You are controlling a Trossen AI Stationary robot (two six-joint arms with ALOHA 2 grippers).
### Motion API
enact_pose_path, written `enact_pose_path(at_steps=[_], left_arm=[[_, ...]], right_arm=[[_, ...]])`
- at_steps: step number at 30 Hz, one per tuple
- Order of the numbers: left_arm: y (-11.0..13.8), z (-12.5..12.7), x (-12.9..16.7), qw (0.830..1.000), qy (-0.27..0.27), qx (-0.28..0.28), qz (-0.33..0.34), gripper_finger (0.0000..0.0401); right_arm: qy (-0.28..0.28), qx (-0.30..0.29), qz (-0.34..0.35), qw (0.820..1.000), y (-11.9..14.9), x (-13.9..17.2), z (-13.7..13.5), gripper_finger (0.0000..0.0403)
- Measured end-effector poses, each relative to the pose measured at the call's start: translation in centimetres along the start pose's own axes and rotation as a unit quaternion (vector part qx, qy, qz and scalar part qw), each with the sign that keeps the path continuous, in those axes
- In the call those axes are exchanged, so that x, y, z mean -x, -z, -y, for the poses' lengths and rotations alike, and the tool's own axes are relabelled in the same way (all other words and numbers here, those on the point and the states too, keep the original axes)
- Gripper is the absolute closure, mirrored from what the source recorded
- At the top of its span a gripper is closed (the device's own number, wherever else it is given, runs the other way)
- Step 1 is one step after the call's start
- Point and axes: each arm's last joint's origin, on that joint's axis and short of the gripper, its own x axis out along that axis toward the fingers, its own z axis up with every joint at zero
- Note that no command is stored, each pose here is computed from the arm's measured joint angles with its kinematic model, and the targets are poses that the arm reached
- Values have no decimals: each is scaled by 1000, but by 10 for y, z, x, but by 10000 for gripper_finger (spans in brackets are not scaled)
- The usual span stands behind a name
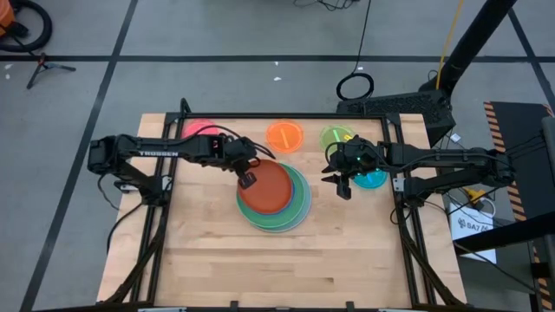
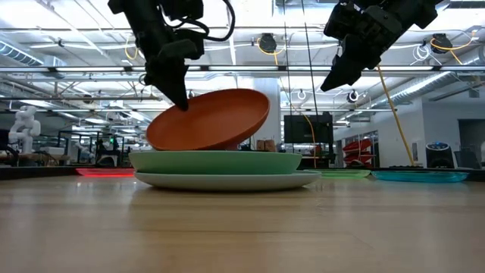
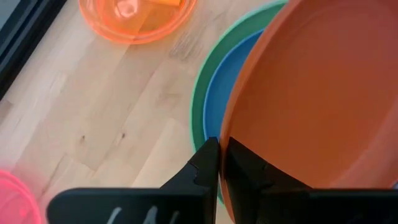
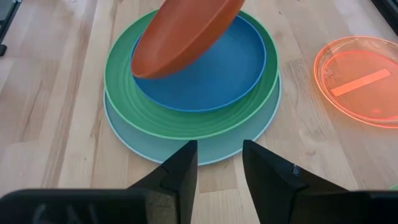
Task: Stack plastic plates
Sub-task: Stack the dark orange plate on top of the dark blue plate, then stack the blue plate on top of the dark orange plate
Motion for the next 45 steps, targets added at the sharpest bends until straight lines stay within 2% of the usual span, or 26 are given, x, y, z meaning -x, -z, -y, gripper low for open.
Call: enact_pose_path(at_steps=[21, 31, 35, 39, 45], left_arm=[[0, 0, 0, 1000, 0, -1, -1, 373], [0, 0, 0, 1000, -6, -1, 1, 299], [0, -1, 0, 1000, -9, -11, 2, 289], [1, 3, 1, 999, -7, -42, 2, 288], [10, 27, 6, 984, 19, -178, 3, 288]], right_arm=[[0, -1, 0, 1000, 0, 0, 0, 282], [0, -2, 0, 1000, 0, 0, 0, 282], [0, -2, 0, 1000, 0, 0, 0, 282], [0, -6, 0, 1000, 0, 0, 0, 282], [0, -20, 0, 1000, 0, 0, 0, 282]])
